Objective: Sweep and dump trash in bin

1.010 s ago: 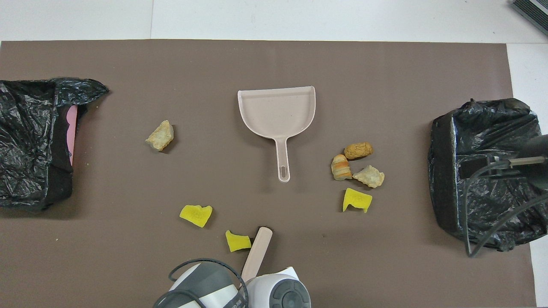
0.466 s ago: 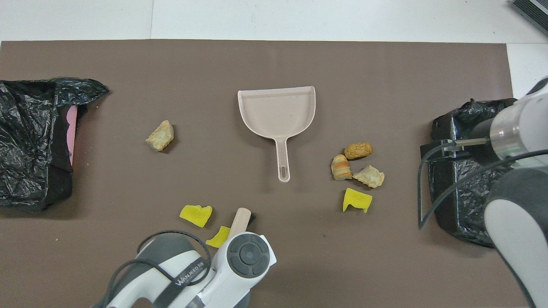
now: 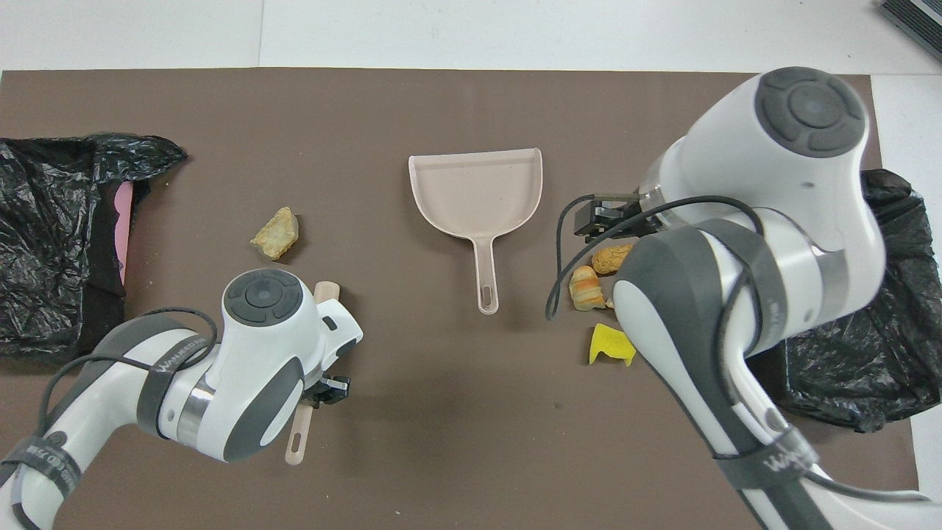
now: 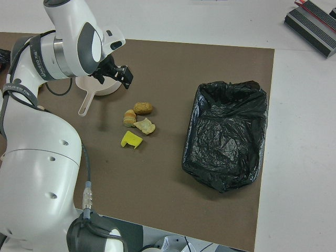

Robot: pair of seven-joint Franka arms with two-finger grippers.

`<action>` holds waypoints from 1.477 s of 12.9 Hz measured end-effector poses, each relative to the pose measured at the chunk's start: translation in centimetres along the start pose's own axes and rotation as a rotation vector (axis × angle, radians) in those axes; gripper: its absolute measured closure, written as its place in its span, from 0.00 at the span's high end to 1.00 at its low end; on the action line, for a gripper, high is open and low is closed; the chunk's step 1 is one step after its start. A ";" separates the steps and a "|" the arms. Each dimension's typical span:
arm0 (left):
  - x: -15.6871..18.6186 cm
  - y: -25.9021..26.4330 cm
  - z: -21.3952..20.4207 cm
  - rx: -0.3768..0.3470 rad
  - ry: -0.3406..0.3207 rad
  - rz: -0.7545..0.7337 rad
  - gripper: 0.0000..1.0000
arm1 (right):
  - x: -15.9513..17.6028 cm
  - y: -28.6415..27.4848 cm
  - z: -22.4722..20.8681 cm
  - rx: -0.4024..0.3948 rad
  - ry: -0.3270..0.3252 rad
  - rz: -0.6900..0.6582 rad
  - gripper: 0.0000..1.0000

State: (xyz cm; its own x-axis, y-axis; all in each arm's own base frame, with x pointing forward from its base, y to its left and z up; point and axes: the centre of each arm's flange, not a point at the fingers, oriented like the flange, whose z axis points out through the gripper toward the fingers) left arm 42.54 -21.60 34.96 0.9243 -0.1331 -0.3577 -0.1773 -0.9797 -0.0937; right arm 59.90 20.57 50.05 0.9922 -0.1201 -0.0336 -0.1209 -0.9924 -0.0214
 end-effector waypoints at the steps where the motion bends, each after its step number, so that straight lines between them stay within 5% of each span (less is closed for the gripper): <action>1: 0.8 -0.7 -1.2 -0.013 0.020 -0.008 0.26 | 0.6 -1.4 1.0 0.009 -0.004 0.006 1.00; 4: 2.0 -3.3 -5.2 -0.045 0.070 -0.035 0.26 | 2.1 -4.4 3.6 0.044 0.020 0.023 1.00; 7: 2.1 -8.5 -7.8 -0.067 0.041 -0.036 0.26 | 1.9 -8.5 7.3 0.057 0.048 -0.012 1.00; 16: 1.7 -15.7 -7.8 -0.111 0.029 -0.135 0.26 | -3.5 -14.7 14.5 0.002 0.006 -0.141 1.00; 18: 1.6 -17.2 -6.7 -0.122 0.034 -0.164 0.26 | -3.8 -14.2 15.4 -0.015 -0.006 -0.142 0.83; 19: 1.5 -17.6 -6.1 -0.125 0.036 -0.173 0.26 | -4.1 -14.2 15.9 -0.031 -0.004 -0.153 0.83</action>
State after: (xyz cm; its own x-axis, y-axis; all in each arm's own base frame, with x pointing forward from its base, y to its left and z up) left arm 49.14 -5.48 41.69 0.9492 0.0357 -0.3127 0.0262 -0.9991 -0.0345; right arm 57.12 35.60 34.63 0.9988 0.0330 -0.0365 0.0332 -0.9994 0.0047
